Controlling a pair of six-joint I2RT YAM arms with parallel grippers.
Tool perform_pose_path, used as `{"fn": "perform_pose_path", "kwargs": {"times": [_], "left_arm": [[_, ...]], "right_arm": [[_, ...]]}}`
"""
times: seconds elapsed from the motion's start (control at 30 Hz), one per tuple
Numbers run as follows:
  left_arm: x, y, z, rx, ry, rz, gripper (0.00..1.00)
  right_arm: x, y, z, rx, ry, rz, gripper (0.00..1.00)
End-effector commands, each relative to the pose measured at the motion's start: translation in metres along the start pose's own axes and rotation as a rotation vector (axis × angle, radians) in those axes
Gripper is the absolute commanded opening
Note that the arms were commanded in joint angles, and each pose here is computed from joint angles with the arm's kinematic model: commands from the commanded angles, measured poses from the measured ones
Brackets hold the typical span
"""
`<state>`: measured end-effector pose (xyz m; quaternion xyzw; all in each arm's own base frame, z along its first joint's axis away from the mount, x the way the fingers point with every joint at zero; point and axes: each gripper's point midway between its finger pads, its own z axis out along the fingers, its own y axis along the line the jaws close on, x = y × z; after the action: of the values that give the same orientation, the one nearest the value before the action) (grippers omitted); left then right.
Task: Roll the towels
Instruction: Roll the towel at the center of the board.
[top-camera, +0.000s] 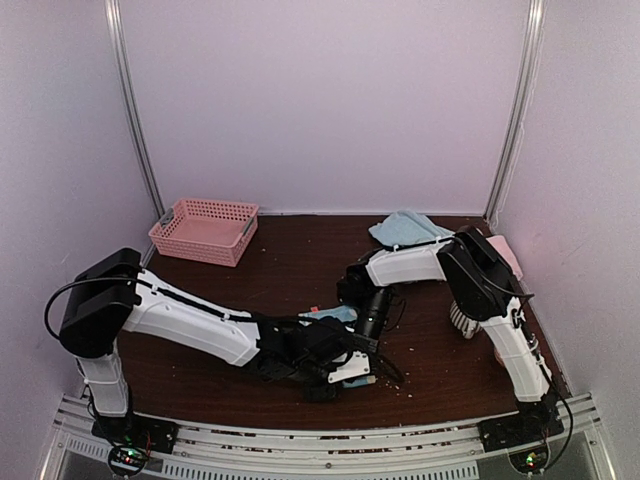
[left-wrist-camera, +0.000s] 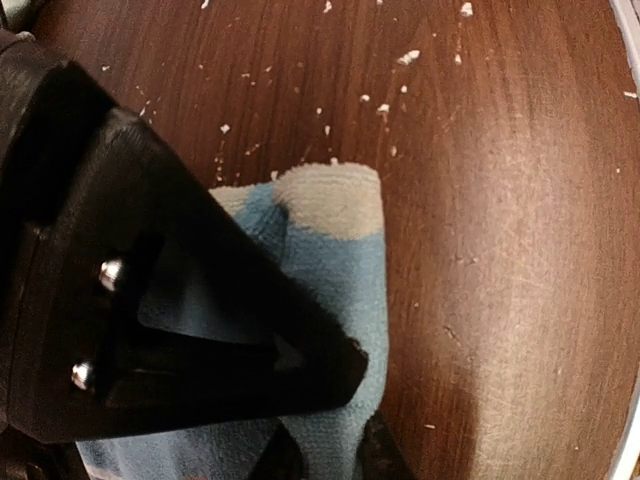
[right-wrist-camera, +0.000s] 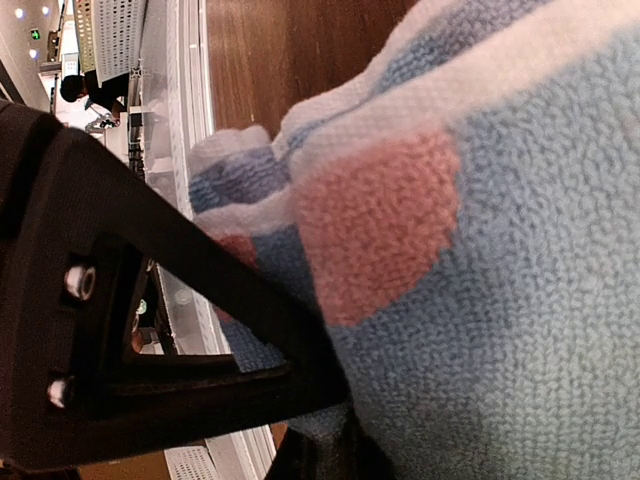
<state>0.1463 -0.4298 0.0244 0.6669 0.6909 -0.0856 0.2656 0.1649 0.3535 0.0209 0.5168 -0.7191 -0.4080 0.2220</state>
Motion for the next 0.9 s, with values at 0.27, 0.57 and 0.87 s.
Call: {"fn": "perform_pose_path", "kwargs": {"times": [0.27,0.57,0.87], "left_arm": [[-0.015,-0.009,-0.005,0.109,-0.082,-0.057,0.00],[-0.005,-0.018,-0.004,0.490,-0.142,-0.358,0.00],[-0.004,-0.011,0.007,0.835,-0.137,-0.651,0.00]], "right_arm": [[-0.006,0.023,-0.081,0.236,-0.085,-0.177,0.26],[-0.016,0.090,-0.223,0.473,-0.532,-0.237,0.26],[0.015,0.177,-0.228,0.547,-0.638,-0.552,0.32]]}}
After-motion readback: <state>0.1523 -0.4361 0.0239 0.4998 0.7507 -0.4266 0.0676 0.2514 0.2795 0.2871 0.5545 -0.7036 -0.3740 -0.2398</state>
